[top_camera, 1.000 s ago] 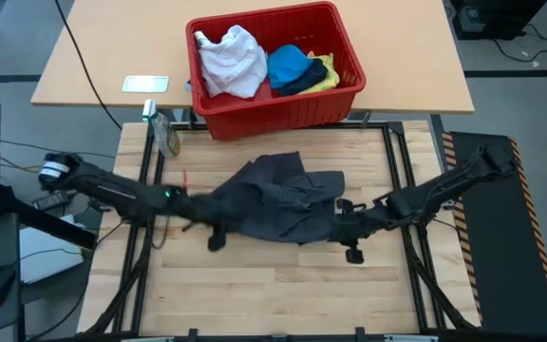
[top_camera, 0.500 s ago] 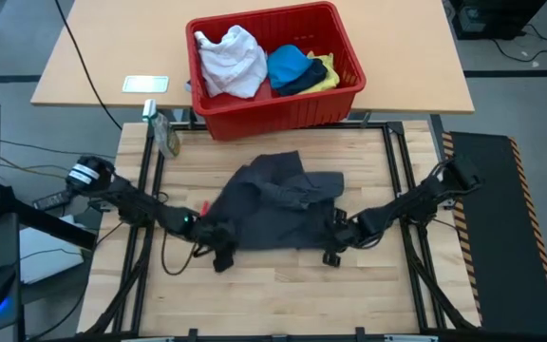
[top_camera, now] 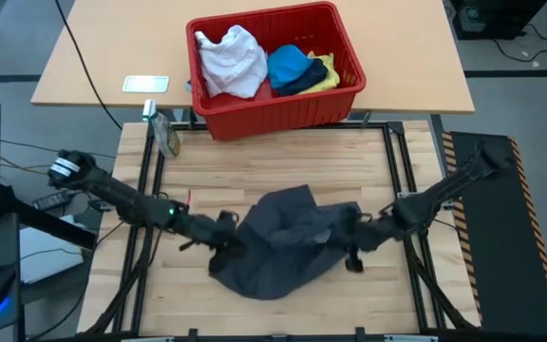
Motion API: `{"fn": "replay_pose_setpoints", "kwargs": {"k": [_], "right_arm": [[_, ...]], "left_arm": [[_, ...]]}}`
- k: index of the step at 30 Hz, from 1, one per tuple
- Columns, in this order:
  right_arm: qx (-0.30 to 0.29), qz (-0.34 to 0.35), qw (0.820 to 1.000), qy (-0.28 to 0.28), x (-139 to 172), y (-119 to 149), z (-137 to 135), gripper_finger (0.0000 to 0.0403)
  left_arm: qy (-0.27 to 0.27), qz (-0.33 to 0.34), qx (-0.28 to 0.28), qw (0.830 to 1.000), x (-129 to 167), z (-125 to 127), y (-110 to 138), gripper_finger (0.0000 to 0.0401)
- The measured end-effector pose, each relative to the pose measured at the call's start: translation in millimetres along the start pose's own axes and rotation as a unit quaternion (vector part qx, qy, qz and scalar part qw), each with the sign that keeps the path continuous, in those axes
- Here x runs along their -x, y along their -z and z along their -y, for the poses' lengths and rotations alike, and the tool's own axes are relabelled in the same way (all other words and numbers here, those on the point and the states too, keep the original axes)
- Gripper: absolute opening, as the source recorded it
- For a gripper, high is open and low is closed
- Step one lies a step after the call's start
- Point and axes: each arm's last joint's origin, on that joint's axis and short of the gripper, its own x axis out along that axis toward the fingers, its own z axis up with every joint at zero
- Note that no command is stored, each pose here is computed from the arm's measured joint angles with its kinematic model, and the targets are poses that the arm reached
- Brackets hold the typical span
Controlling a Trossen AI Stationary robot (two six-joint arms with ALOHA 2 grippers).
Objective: Fold laundry
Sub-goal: Fold the black shorts
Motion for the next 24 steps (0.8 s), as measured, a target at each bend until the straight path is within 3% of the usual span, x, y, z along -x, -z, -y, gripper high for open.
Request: {"fn": "replay_pose_setpoints", "kwargs": {"k": [3, 8, 13, 16, 21, 24], "right_arm": [[-0.039, 0.017, 0.998, 0.055, 9.8, -1.8, 14.5, 0.0009], [-0.045, 0.006, 0.996, 0.072, 19.9, 0.3, 24.0, 0.0027], [-0.035, -0.060, 0.997, -0.022, 26.2, 6.1, 19.4, 0.0082], [-0.035, -0.069, 0.996, -0.036, 27.7, 6.7, 19.2, 0.0121], [-0.070, 0.016, 0.991, 0.113, 25.5, -2.1, 37.4, 0.0178], [-0.110, 0.037, 0.980, 0.164, 23.5, -9.0, 53.9, 0.0205]], "left_arm": [[-0.050, 0.015, -0.015, 0.999, -0.2, -15.1, -6.6, 0.0142], [-0.095, -0.020, -0.067, 0.993, -9.7, -34.2, -2.7, 0.0168], [-0.121, -0.040, -0.103, 0.987, -12.3, -46.7, -2.8, 0.0219], [-0.147, -0.036, -0.113, 0.982, -11.0, -58.8, -8.2, 0.0243], [-0.209, -0.028, -0.085, 0.974, -6.8, -95.9, -21.2, 0.0258], [-0.239, -0.027, -0.067, 0.968, -3.5, -123.2, -27.4, 0.0259]]}}
